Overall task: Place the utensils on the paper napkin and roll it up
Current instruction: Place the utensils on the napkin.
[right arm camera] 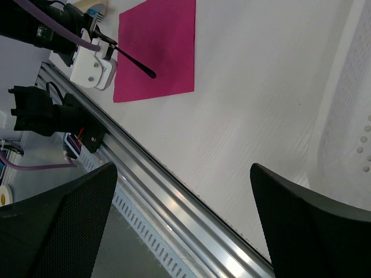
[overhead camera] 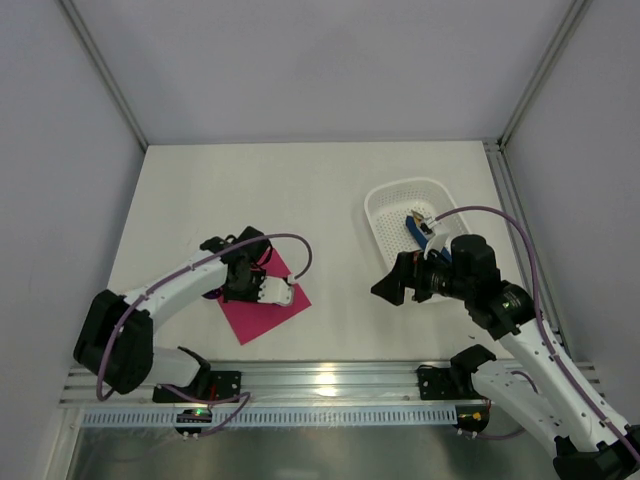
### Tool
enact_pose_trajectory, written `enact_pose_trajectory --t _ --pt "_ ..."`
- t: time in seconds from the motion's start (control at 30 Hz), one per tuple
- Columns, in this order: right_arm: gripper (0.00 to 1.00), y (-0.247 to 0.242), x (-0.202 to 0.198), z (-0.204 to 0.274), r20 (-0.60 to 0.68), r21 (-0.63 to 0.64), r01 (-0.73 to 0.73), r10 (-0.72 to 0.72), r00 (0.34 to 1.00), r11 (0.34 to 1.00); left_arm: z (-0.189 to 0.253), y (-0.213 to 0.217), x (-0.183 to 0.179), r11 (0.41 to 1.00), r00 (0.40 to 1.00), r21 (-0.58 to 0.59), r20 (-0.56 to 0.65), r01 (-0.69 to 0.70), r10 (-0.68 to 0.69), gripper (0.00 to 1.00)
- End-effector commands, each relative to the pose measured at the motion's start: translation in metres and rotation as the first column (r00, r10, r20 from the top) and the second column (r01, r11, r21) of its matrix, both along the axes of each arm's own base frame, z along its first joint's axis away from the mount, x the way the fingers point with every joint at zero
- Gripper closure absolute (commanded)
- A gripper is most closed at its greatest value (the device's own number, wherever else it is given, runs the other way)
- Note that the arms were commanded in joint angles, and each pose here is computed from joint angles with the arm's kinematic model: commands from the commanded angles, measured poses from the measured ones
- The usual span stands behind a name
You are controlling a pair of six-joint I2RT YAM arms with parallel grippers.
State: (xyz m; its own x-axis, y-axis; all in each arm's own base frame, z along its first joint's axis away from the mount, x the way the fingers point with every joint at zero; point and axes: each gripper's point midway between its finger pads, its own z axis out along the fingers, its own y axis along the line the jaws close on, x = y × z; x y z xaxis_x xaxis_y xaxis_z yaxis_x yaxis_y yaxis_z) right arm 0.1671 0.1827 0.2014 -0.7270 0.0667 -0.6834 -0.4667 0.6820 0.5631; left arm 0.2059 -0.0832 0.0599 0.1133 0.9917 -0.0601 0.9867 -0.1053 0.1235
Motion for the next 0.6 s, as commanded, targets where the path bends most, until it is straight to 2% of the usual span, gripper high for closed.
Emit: enact_pose_trajectory --t 0.0,0.27,0.57 --pt "0.01 0.003 0.0 0.007 0.043 0.017 -0.025 0.024 0.999 1.0 0.004 -0.016 0.031 0.998 0.999 -0.048 0.042 0.028 -0.026 1.0" --pt "0.01 0.003 -0.002 0.003 0.034 0.012 -0.031 0.03 0.999 0.999 0.001 -0.023 0.063 0.995 1.0 -0.095 0.015 -0.017 0.018 1.0" --pt "0.0 0.005 0.0 0.003 0.035 0.011 -0.037 0.036 0.999 0.999 0.002 -0.005 0.054 0.994 0.998 -0.092 0.024 -0.055 0.058 1.0"
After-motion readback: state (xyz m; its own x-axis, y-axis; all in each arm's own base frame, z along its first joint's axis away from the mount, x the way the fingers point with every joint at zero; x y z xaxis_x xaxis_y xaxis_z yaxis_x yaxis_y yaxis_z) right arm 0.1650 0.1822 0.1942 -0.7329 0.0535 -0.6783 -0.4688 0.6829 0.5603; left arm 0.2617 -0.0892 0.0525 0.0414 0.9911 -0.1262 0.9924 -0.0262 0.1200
